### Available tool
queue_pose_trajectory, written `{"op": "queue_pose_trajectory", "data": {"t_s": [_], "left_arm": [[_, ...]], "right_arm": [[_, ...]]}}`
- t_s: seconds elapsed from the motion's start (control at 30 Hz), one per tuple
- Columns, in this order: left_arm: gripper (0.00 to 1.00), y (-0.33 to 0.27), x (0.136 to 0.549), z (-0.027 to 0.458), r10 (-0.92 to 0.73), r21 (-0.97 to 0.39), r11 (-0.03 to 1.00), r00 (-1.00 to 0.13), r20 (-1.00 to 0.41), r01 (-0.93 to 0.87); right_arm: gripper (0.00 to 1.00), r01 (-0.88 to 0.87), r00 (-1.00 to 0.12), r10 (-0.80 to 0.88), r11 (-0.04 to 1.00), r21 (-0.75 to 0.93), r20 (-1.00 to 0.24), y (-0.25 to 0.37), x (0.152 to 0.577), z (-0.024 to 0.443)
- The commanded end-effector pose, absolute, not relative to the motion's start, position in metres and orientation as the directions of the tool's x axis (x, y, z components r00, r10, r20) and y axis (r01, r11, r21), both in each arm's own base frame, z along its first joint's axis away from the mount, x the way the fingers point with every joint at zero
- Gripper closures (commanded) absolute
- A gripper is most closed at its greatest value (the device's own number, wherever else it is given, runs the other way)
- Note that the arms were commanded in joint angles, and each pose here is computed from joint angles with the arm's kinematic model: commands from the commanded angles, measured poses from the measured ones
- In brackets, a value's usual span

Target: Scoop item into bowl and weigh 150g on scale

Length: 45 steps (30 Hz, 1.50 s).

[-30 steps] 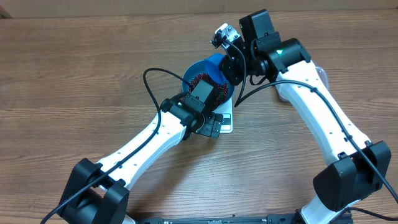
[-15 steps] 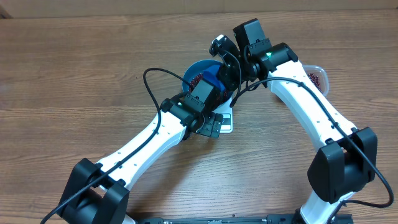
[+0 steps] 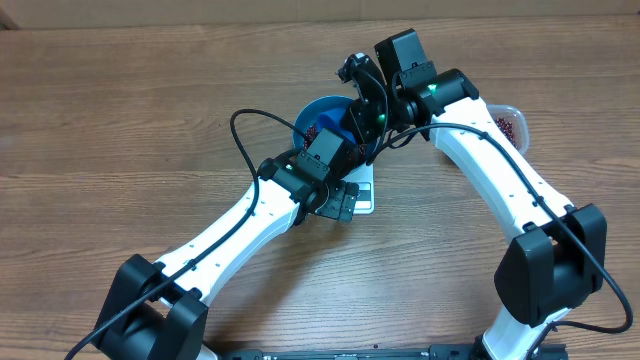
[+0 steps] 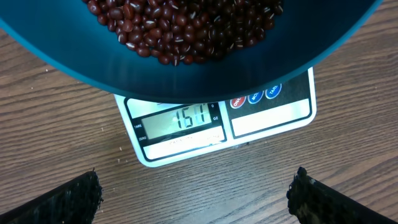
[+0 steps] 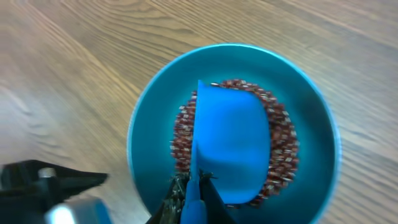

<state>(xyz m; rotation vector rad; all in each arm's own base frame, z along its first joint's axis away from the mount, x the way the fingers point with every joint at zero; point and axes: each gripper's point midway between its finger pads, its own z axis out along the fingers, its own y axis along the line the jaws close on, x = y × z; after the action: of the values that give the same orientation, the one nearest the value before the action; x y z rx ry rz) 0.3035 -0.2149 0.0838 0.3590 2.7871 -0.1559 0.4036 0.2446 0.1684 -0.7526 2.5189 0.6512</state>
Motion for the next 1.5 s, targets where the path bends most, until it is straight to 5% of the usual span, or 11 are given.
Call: {"op": "queue_pose_trajectory", "data": {"t_s": [0.0,0.53,0.73,1.03,1.47], "left_arm": [[0.01,-0.21,0.305,0.081,0.222,-0.05,0.967,-0.918,-0.33,0.252],[0.01,-0.21,0.305,0.081,0.222,-0.05,0.967,-0.918,-0.33,0.252],[0.0,-0.21,0.305,0.081,0.222,-0.05,0.966,-0.918,-0.33,0.252],[0.01,-0.21,0.305,0.081,0.222,-0.05,0.966,-0.918,-0.33,0.252],[0.0,-0.21,0.305,0.081,0.222,-0.05,0.967,-0.918,-0.33,0.252]], "right_arm": [[0.96,-0.59,-0.771,-0.348,0.706,0.392,-0.533,0.254,0.402,0.183],[0.96,-0.777,-0.568,-0.503,0.589,0.222,-0.652,0.244,0.414,0.196],[0.96,-0.746,-0.568,-0.532,0.655,0.121,-0.628,0.228,0.427,0.188],[0.96,-0.809,-0.493,-0.604,0.583,0.074,-0.627,0.243,0.417,0.182],[0.96,-0.783,-0.518,-0.642,0.622,0.011,-0.565,0.234,0.416,0.161]]}}
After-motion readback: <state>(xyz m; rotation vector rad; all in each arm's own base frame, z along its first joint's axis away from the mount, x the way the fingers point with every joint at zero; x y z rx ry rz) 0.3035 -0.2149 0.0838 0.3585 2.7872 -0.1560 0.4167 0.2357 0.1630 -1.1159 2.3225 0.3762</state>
